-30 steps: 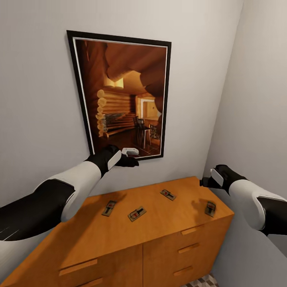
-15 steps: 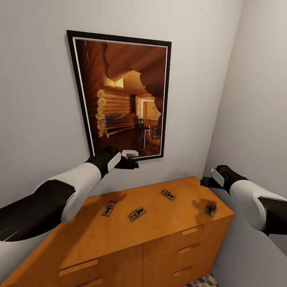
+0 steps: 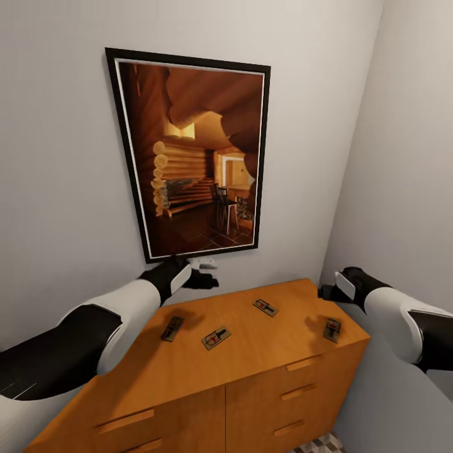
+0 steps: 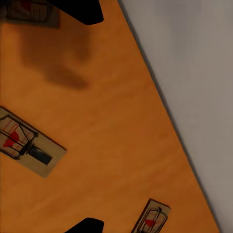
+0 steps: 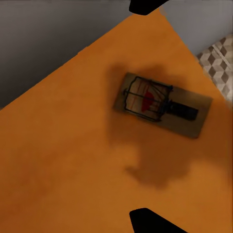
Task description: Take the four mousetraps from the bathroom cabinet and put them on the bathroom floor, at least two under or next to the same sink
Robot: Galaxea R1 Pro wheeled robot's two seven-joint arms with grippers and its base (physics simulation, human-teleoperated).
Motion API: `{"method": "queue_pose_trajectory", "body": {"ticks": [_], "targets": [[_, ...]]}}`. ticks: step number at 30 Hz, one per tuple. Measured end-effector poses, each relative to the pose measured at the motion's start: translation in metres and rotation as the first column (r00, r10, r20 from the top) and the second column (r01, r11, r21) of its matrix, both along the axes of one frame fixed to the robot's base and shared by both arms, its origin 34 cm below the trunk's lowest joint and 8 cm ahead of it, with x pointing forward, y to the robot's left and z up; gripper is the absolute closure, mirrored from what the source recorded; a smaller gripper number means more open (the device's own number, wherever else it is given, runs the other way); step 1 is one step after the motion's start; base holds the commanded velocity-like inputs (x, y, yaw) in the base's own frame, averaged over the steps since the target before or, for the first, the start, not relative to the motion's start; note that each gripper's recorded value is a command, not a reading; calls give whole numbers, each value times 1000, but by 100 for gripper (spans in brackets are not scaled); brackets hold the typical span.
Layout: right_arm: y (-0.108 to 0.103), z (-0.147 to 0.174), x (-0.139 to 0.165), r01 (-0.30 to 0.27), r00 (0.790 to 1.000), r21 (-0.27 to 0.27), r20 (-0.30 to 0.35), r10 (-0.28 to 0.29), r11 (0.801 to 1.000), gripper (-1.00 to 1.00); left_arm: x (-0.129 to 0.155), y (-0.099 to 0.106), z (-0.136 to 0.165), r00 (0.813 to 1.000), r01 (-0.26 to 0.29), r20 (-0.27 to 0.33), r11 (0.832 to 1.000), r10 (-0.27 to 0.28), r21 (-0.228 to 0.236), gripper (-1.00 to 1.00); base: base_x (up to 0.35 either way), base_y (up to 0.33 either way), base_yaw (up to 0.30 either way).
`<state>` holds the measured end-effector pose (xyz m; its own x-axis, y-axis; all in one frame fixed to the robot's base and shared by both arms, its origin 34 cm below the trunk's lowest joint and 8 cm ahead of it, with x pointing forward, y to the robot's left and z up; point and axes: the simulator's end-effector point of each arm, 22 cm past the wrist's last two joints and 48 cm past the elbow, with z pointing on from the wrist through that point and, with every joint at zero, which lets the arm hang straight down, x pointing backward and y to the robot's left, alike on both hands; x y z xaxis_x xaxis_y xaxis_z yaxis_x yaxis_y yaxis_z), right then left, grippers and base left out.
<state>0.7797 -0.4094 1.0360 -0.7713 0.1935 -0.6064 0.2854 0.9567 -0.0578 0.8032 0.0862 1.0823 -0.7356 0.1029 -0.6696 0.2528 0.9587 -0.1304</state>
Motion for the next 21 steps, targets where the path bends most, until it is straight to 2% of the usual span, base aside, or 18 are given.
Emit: {"method": "queue_pose_trajectory", "body": {"ticks": [8,21], "targets": [[-15,-7,-8,22,1000,11,-14,-22,1000,-100,-1,0,-4,1000,0,4,1000,0,-2,-100,0,0,0],[-26,-8,-13,46,999,37,-18,-46,998,-100,-1,0,-6,1000,-1,4,1000,1,-4,-100,0,0,0]]}}
